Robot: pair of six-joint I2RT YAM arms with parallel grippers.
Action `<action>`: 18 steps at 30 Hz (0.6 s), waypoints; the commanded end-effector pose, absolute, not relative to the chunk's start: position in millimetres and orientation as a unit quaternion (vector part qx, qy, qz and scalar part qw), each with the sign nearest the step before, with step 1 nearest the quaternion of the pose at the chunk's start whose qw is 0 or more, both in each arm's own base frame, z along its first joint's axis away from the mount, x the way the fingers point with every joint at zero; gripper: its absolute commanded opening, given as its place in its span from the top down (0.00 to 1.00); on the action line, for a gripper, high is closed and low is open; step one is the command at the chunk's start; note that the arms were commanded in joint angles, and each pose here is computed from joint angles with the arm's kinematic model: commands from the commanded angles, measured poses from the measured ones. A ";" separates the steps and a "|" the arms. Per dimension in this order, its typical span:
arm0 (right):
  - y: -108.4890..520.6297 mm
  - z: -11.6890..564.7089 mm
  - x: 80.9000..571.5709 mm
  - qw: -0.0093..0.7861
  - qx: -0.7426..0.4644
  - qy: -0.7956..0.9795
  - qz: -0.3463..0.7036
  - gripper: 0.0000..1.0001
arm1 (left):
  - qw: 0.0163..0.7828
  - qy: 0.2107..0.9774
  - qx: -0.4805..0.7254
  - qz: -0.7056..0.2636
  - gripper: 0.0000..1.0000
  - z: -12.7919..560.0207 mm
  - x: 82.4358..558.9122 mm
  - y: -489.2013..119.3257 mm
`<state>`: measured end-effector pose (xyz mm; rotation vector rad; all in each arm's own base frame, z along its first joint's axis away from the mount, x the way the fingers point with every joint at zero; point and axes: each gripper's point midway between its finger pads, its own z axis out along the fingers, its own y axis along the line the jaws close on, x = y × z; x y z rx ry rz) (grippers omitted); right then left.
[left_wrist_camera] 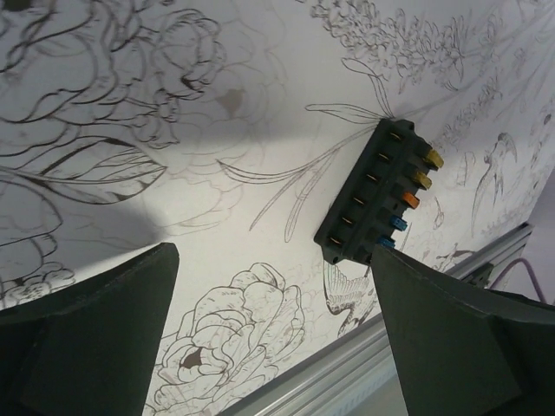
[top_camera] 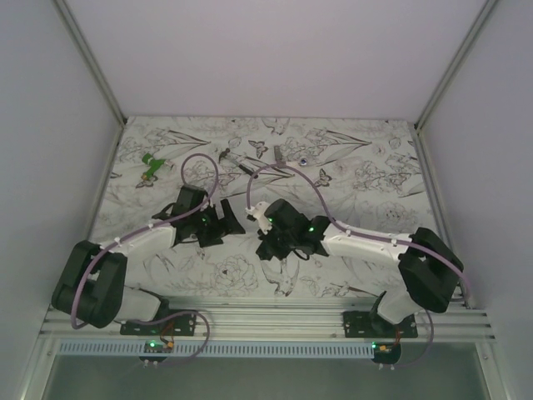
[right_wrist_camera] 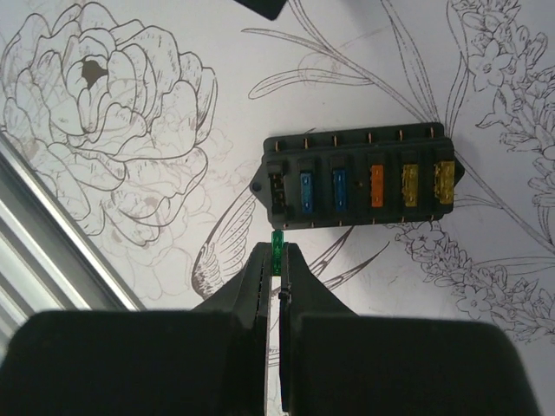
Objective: Snap on the fuse box
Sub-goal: Adjust the fuse box base at the center of the board.
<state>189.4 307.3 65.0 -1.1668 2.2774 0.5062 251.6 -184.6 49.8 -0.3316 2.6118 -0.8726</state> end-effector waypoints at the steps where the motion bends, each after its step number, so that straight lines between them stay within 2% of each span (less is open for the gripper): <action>1: 327.1 82.3 208.3 0.311 -0.442 0.822 0.178 1.00 | 0.170 0.919 -0.147 -0.324 0.02 51.2 247.8 -177.0; 18: 339.1 63.2 210.0 0.296 -0.464 0.820 0.159 1.00 | 0.159 0.920 -0.155 -0.323 0.01 45.9 249.2 -173.9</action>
